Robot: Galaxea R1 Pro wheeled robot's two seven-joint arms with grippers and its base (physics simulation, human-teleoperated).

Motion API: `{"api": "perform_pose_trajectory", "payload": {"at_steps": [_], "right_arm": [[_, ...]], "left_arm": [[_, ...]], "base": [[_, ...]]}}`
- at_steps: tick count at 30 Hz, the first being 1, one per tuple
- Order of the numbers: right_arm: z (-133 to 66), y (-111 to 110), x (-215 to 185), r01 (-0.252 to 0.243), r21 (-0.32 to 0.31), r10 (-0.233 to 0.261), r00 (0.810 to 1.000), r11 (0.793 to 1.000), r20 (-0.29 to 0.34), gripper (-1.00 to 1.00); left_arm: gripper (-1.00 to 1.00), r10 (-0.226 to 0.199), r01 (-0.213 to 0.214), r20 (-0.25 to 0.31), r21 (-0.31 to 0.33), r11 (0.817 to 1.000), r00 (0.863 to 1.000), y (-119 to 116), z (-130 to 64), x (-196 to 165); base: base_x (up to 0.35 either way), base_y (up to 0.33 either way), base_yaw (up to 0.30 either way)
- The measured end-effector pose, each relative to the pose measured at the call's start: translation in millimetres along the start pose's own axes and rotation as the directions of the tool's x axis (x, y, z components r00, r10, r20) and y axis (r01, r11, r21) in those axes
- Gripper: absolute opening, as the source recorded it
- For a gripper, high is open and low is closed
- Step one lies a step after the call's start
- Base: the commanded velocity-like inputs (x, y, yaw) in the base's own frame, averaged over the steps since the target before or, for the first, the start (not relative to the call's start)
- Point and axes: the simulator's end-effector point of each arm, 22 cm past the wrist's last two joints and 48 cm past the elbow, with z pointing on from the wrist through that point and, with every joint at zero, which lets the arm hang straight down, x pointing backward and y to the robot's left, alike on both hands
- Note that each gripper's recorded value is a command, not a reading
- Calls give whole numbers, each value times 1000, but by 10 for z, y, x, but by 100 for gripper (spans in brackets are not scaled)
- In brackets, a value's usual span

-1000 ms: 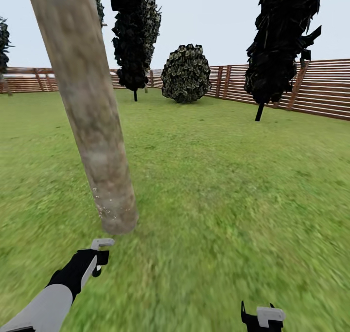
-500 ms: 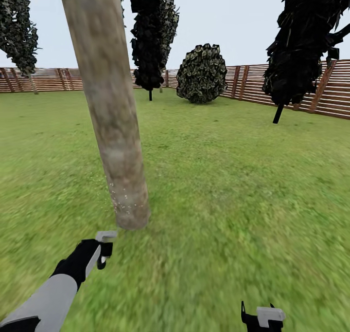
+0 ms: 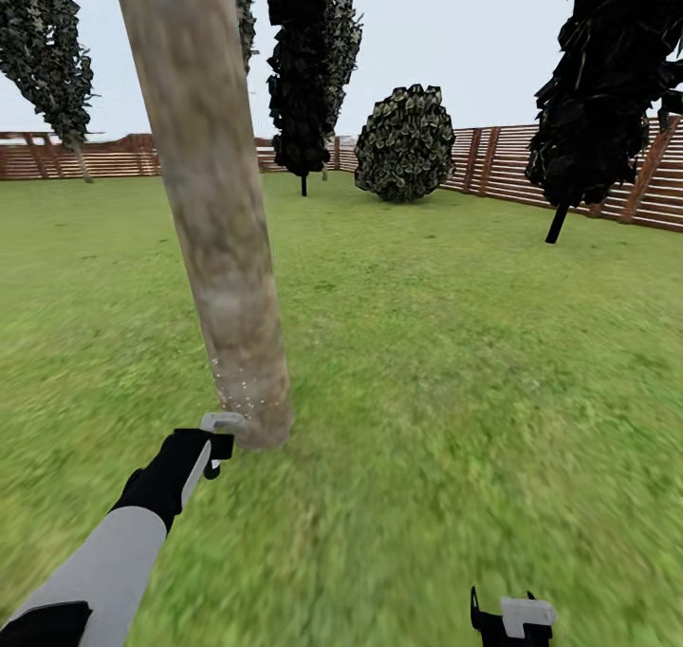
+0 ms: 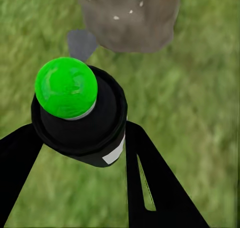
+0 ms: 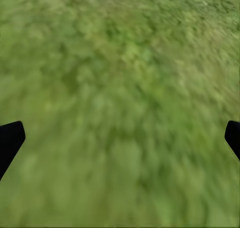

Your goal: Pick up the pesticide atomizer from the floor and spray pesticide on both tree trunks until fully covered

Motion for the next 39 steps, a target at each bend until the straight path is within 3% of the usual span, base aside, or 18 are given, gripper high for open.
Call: {"api": "perform_pose_trajectory", "payload": {"at_steps": [10,12,15,18,28,39], "right_arm": [[2,-17,1,0,4,0,1000,1000,0,100],[2,-17,1,0,4,0,1000,1000,0,100],[2,-17,1,0,4,0,1000,1000,0,100],[0,-5,0,0,2,0,1000,1000,0,100],[0,-1,0,0,0,0,1000,1000,0,100],[0,0,0,0,0,0,1000,1000,0,100]], "left_arm": [[-100,-1,1,6,8,1000,1000,-58,-12,-33],[-100,-6,6,29,6,1000,1000,-45,-61,-170],[-100,-6,7,22,-3,1000,1000,7,-150,-261],[-100,-15,16,86,-14,1000,996,82,-350,-583],[-100,-14,17,85,-31,999,996,176,-358,-593],[-100,-10,13,83,-31,999,997,146,-352,-575]], "base": [[173,-235,8],[233,-194,0],[181,-211,2],[-114,-172,225],[-4,-20,261],[38,-250,15]]}}
